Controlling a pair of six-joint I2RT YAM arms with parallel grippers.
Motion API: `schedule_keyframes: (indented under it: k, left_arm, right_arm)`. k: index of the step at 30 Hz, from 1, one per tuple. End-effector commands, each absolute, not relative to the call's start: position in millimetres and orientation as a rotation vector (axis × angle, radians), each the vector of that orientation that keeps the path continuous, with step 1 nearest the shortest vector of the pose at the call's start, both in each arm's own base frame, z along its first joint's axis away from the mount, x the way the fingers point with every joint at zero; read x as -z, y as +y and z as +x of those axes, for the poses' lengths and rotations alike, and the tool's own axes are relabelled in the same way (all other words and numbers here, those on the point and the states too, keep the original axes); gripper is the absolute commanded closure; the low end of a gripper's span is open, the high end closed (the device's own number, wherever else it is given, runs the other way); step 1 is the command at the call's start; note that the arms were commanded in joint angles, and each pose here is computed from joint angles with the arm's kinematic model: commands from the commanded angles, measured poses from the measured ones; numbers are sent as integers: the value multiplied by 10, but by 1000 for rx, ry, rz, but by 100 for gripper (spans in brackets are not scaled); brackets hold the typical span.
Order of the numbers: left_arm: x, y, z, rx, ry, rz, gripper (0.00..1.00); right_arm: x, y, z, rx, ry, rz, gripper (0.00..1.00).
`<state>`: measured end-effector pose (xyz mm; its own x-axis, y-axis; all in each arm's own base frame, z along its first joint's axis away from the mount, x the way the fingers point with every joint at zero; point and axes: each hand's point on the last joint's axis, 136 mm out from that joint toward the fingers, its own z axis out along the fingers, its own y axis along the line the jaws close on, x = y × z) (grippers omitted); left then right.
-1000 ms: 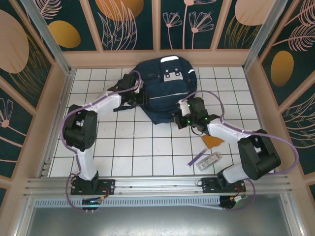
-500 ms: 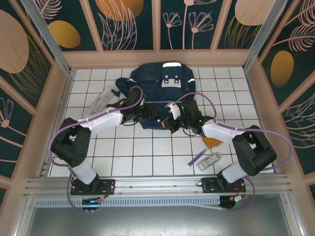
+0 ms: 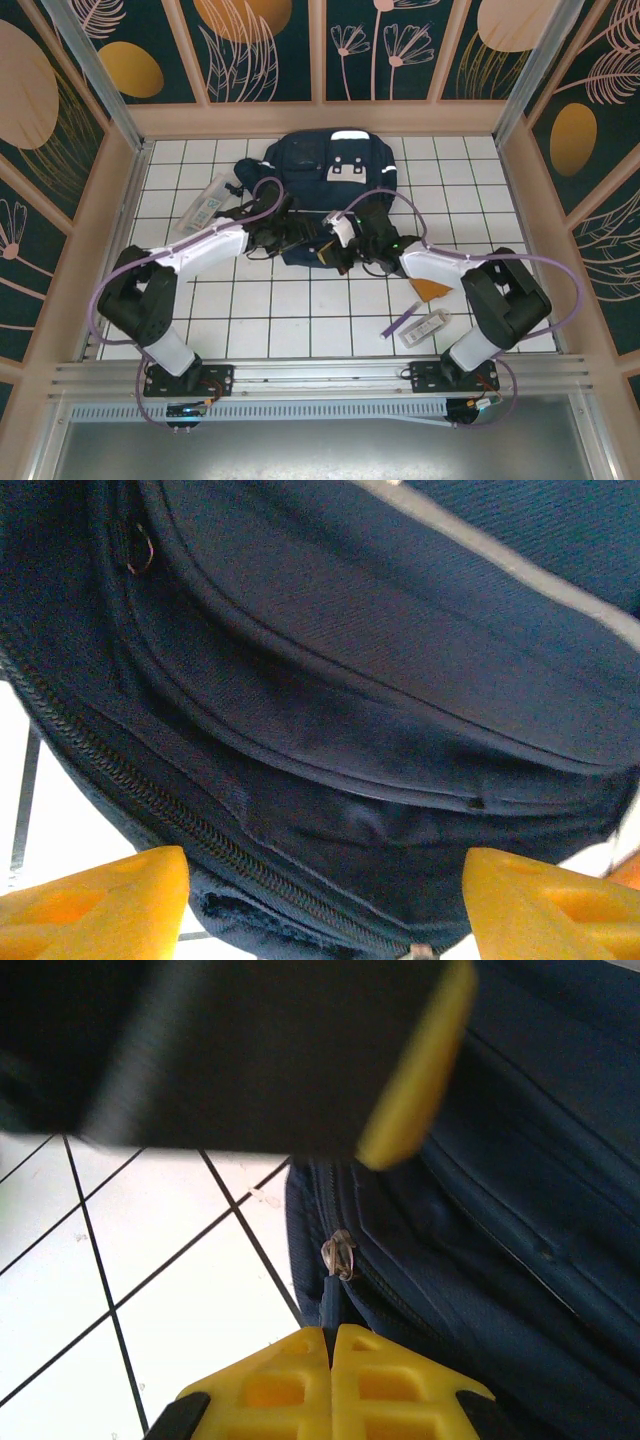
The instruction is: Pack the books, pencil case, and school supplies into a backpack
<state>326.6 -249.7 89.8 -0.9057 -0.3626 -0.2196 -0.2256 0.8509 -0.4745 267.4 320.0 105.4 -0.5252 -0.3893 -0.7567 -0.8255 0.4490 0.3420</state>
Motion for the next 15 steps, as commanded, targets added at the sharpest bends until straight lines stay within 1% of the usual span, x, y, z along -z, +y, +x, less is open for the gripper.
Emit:
schedule_keyframes:
  k: [1, 4, 5, 6, 7, 8, 9, 10, 15]
  left_arm:
    - [-609, -2439, 3171, 576, 2838, -523, 29]
    - [-456, -2361, 3180, 553, 2867, -571, 32]
    - [-425, -2325, 3201, 546, 2864, -585, 36]
    - [-403, -2278, 3221, 528, 2861, -592, 45]
    - [-395, -2198, 3262, 489, 2844, -593, 67]
    - [-399, -2085, 3298, 416, 2819, -595, 87]
    - [-420, -1985, 3319, 357, 2792, -603, 98]
    - [-465, -1909, 3352, 323, 2757, -597, 100]
    - [-761, -1781, 3428, 330, 2627, -527, 100]
  right_arm:
    - [-1213, 3429, 2607, -990, 1996, -1130, 100]
    - [-1214, 3448, 2599, -985, 1991, -1140, 100]
    - [-1211, 3439, 2601, -975, 1993, -1139, 100]
    - [-1208, 3427, 2604, -965, 1994, -1138, 100]
    - [-1185, 3395, 2613, -944, 2006, -1133, 100]
    - [-1159, 3362, 2625, -919, 2022, -1126, 100]
    - [-1124, 3318, 2640, -886, 2043, -1122, 100]
    - [-1067, 3248, 2672, -834, 2078, -1110, 100]
    - [-830, 2657, 2961, -469, 2259, -971, 100]
